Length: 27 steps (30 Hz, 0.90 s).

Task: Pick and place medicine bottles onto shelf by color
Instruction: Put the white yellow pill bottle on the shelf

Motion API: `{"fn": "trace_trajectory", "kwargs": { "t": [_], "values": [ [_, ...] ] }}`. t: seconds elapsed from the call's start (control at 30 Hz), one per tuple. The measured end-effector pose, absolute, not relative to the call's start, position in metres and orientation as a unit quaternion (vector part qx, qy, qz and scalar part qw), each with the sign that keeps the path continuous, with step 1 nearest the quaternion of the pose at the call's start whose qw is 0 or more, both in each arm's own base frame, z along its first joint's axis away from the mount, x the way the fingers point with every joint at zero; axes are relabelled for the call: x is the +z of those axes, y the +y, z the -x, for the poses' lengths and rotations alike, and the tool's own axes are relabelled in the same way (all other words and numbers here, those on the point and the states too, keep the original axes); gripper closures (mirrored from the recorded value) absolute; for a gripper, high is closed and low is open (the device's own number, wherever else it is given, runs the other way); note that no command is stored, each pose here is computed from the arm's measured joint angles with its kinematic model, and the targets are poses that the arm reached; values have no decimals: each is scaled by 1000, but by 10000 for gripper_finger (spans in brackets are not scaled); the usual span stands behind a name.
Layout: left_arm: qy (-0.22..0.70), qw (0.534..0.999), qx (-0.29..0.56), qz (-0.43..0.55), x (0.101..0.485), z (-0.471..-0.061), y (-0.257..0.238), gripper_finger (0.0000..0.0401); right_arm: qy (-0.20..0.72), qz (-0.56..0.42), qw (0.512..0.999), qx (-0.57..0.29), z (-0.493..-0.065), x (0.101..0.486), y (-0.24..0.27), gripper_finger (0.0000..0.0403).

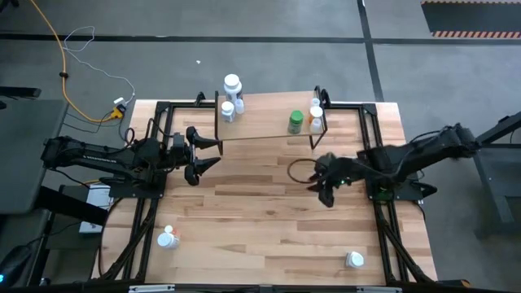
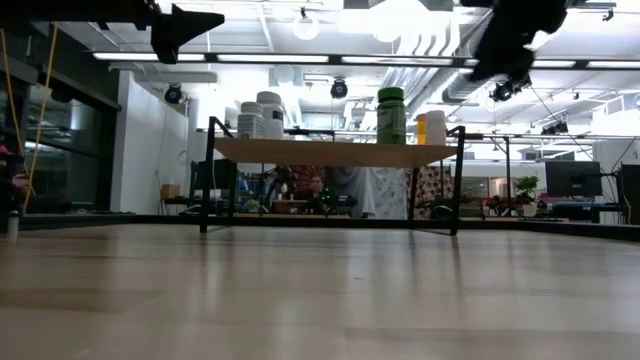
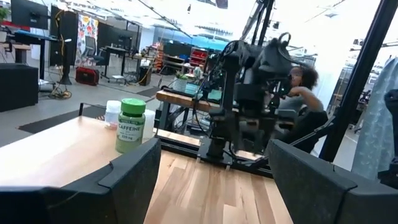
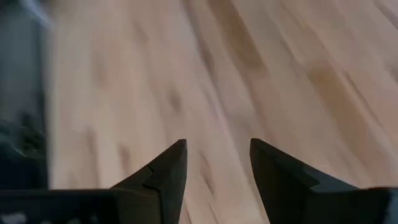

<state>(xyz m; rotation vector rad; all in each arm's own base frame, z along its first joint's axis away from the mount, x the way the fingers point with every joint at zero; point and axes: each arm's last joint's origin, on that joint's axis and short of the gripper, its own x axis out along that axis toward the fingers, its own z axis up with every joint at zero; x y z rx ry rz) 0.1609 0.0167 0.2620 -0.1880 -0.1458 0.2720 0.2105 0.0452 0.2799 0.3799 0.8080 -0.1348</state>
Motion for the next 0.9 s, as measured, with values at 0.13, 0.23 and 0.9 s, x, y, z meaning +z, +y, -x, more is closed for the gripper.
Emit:
{"fn": "trace_trajectory", "kwargs": {
  "t": [0.13,0.23,0.9],
  "values": [
    [-72,985,137,73,262,-161,17,114,237,-143,961,6,-217,257,54,238],
    [-70,986,137,68,262,-161,17,114,124,-84,988,25,-223,255,54,238],
    [-35,989,128,67,256,-162,13,114,3,22,1000,-22,-227,263,42,238]
  ]
}}
